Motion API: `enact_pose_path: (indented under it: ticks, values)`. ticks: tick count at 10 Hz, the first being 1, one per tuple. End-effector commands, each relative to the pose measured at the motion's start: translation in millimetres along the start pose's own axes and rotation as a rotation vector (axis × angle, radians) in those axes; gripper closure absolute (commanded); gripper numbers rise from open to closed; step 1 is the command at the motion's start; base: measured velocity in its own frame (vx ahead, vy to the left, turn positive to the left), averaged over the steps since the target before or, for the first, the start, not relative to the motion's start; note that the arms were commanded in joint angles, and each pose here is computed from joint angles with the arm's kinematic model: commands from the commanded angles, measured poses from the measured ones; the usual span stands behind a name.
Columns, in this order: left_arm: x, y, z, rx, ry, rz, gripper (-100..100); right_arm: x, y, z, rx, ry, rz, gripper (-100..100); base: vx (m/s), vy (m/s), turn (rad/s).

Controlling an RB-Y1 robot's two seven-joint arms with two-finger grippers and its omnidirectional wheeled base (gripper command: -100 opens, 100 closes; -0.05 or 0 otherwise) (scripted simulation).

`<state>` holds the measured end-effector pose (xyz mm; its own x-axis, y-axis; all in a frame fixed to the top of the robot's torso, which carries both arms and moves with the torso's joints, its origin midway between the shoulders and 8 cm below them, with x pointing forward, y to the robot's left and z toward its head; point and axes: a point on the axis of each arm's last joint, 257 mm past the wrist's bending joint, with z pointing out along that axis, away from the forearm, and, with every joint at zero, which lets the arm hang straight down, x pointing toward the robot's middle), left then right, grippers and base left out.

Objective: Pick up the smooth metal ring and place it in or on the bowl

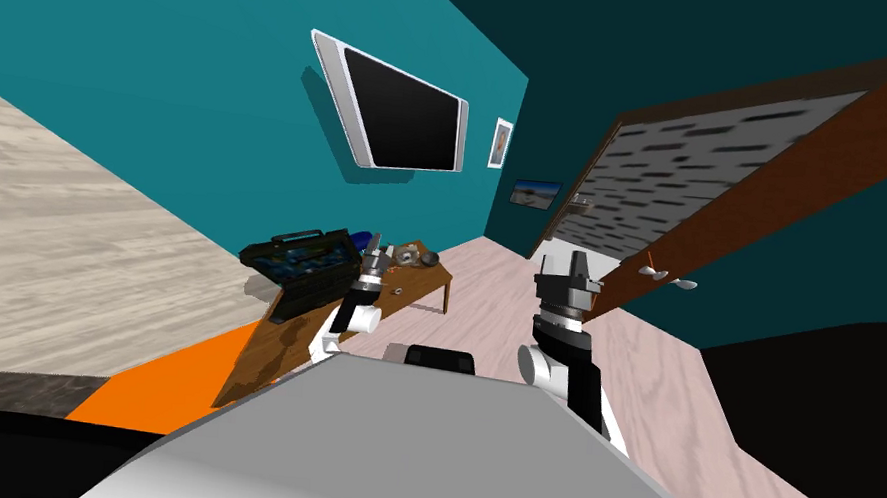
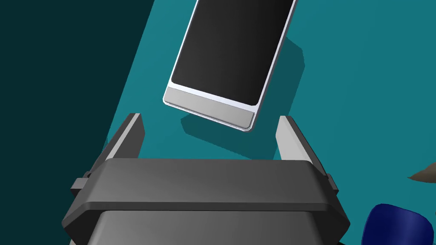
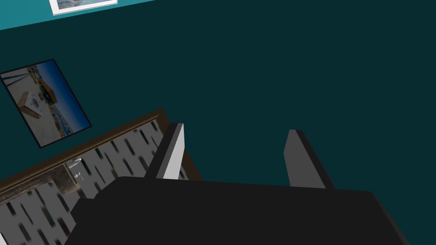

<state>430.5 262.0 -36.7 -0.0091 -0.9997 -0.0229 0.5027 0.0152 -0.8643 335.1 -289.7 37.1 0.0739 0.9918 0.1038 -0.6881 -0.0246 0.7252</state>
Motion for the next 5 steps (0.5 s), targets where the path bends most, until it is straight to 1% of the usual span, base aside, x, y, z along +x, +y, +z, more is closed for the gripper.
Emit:
enact_pose_path:
  ticks: [1,2,4,5]
  values:
    - [2.0,30,2.0,-0.076,0.005,0.005,-100,0,0,0.0,0.0,0.0,0.0,0,0.006,0.032,-0.055]
    - [1.4,35,0.8,-0.088,0.004,0.005,-100,0,0,0.0,0.0,0.0,0.0,0,0.006,0.024,-0.012]
    - [4.2,75,2.1,-0.184,0.011,0.012,-100,0,0,0.0,0.0,0.0,0.0,0,-0.001,0.022,-0.048]
    - [3.7,79,1.1,-0.196,0.01,0.013,-100,0,0,0.0,0.0,0.0,0.0,0,-0.001,0.02,-0.02]
